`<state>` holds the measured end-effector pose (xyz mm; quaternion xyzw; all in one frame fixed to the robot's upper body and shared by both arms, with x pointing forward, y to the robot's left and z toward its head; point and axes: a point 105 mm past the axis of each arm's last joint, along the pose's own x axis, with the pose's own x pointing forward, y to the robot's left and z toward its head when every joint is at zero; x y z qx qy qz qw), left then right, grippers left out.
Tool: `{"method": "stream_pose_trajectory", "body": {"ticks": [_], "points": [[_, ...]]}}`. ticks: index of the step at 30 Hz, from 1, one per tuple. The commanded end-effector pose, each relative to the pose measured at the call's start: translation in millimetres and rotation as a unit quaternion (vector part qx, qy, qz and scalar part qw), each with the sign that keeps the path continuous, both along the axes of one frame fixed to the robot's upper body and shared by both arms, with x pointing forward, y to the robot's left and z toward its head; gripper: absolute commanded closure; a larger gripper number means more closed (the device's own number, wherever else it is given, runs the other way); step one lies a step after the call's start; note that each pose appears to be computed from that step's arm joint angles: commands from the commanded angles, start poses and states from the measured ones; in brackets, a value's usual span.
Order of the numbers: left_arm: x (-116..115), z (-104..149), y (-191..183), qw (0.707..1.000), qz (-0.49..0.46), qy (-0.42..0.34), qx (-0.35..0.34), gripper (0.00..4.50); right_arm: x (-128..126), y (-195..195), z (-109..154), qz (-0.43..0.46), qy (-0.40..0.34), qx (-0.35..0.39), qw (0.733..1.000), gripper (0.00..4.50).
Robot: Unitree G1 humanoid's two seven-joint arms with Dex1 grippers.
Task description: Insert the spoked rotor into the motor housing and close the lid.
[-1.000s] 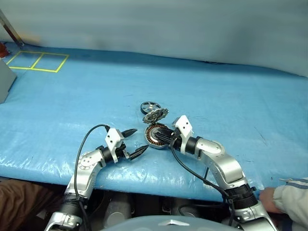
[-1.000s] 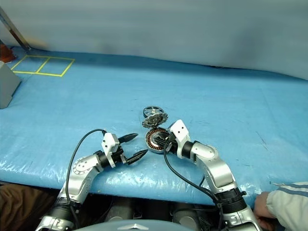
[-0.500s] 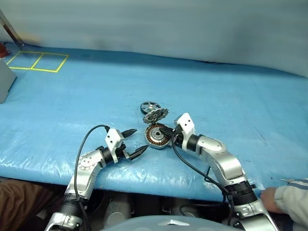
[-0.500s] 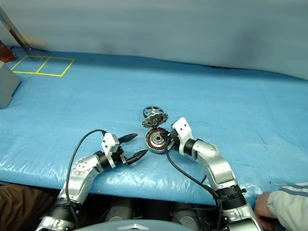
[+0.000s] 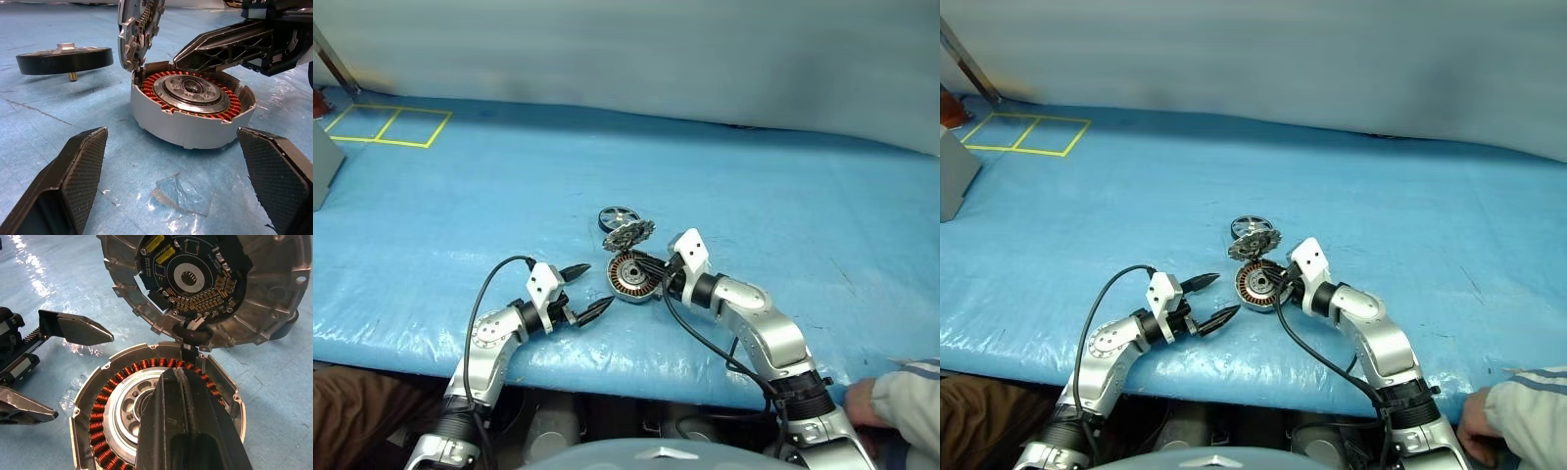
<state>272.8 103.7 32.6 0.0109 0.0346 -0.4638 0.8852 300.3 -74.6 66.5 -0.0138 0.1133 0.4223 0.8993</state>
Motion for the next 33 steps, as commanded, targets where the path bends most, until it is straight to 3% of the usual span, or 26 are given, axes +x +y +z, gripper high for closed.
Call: {"method": "stream_pose_trajectory", "body": {"ticks": [1,12,33], "points": [[-0.6,10.2,-7.4,1.000,-0.013,-0.021,-0.001,0.00,-2.6,5.0,14.5,0.015,-0.026,0.018,0.999,4.49],[-0.3,10.6,-6.7,1.000,-0.011,-0.022,0.000,0.00,-0.2,-0.4,-11.8,-0.002,-0.001,-0.046,0.999,4.49],[-1.2,8.9,-7.3,1.000,-0.011,-0.019,-0.001,0.00,-7.5,-17.8,-32.4,-0.020,0.023,-0.161,0.987,4.49]]}}
